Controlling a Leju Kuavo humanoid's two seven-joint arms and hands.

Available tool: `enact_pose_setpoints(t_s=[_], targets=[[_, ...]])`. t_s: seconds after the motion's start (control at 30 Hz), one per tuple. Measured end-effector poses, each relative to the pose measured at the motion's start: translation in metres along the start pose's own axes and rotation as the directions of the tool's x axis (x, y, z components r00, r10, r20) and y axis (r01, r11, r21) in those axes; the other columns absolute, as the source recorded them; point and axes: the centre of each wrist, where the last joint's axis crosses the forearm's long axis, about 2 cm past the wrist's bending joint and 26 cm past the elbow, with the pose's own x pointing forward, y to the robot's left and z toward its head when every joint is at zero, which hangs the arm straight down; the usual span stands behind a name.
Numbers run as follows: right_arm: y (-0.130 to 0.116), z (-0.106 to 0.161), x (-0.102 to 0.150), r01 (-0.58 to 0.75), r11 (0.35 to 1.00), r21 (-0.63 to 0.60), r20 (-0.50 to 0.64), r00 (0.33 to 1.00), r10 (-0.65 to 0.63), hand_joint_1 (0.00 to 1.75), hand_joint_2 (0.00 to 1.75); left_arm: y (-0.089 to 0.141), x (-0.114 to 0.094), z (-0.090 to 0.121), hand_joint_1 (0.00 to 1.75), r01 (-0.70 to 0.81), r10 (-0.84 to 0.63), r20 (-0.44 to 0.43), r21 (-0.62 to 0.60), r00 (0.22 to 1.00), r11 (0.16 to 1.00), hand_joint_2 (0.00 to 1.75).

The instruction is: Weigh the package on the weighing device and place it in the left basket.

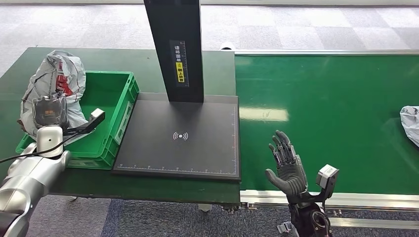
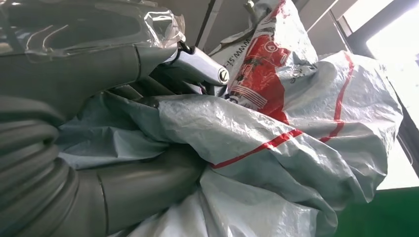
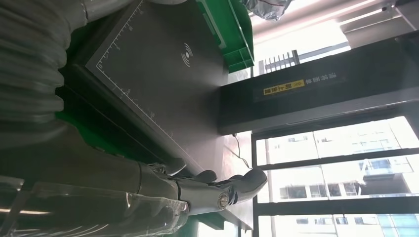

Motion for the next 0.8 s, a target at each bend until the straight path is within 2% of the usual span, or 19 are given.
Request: enact_pose_setpoints(t_s=[0.03,0.1,0.23,0.3,0.37,0.8], targets=[[0.0004,-0.0002,-0.0002,0.001,1.0,0.0,-0.001,1.0,-0.001,0.0,1.75,-0.0009,-0.001,0.0003,1.33,0.003,-0.003,0.002,-0.003,1.0,1.0,1.75],[0.0014,-0.0009,-0.0006,0.004,1.0,0.0,-0.003,1.0,-0.004,0.0,1.75,-0.0023,-0.0024,0.0009,1.07,0.005,-0.005,0.009,-0.004,1.0,1.0,1.75],[0.0028,-0.0017,-0.0011,0.007,1.0,0.0,-0.007,1.0,-0.007,0.0,1.75,-0.0023,-0.0024,0.0016,0.75,-0.008,0.007,0.019,0.038,1.0,0.999,1.75],[0.0033,-0.0021,-0.0013,0.009,1.0,0.0,-0.008,1.0,-0.009,0.0,1.75,-0.0019,-0.0015,0.0021,0.27,-0.013,0.011,0.022,0.062,1.0,0.998,1.75],[0.0038,-0.0025,-0.0015,0.01,1.0,0.0,-0.009,1.0,-0.01,0.0,1.75,-0.0016,-0.0005,0.0024,0.01,-0.014,0.012,0.025,0.078,1.0,0.997,1.75],[0.0045,-0.0028,-0.0018,0.014,1.0,-0.002,-0.009,1.0,-0.014,0.0,1.75,0.0045,0.001,0.0,0.0,0.011,-0.014,0.018,0.18,1.0,0.984,1.75]])
